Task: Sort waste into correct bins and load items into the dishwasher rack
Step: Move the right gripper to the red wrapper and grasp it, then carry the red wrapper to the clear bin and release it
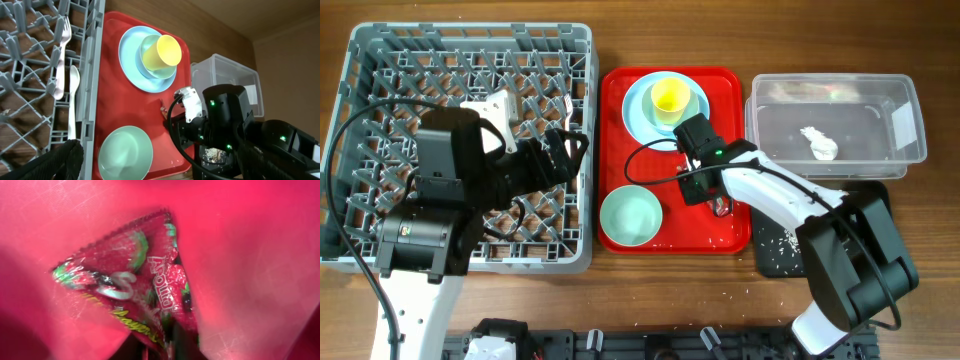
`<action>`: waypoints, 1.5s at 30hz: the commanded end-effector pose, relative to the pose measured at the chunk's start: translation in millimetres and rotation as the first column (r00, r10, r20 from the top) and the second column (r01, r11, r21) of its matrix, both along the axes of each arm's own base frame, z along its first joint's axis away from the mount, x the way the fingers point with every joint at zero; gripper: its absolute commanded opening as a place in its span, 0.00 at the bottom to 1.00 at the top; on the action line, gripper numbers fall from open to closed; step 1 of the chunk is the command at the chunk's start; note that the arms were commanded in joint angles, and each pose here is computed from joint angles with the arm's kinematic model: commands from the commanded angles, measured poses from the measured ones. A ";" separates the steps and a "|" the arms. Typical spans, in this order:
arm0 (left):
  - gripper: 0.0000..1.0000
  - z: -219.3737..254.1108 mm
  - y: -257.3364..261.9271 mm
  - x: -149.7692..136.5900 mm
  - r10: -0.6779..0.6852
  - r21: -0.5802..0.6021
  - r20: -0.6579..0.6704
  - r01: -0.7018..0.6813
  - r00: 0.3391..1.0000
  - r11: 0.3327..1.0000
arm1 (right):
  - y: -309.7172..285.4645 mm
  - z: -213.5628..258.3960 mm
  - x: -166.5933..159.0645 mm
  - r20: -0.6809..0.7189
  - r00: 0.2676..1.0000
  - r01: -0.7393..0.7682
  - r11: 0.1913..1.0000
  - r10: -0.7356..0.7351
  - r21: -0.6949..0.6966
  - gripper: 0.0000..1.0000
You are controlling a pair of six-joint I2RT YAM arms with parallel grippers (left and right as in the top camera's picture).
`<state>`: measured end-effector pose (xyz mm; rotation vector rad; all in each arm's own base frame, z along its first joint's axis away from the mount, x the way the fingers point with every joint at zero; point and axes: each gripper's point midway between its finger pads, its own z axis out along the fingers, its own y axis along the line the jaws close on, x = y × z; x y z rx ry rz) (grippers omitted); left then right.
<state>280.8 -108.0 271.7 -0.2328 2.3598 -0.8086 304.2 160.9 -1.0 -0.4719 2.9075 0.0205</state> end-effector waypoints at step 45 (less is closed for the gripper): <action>1.00 5.2 -0.5 0.3 -0.003 -0.011 0.011 0.003 1.000 1.000 | -89.3 225.4 88.9 0.309 0.889 0.134 0.837 -0.338 0.530 1.00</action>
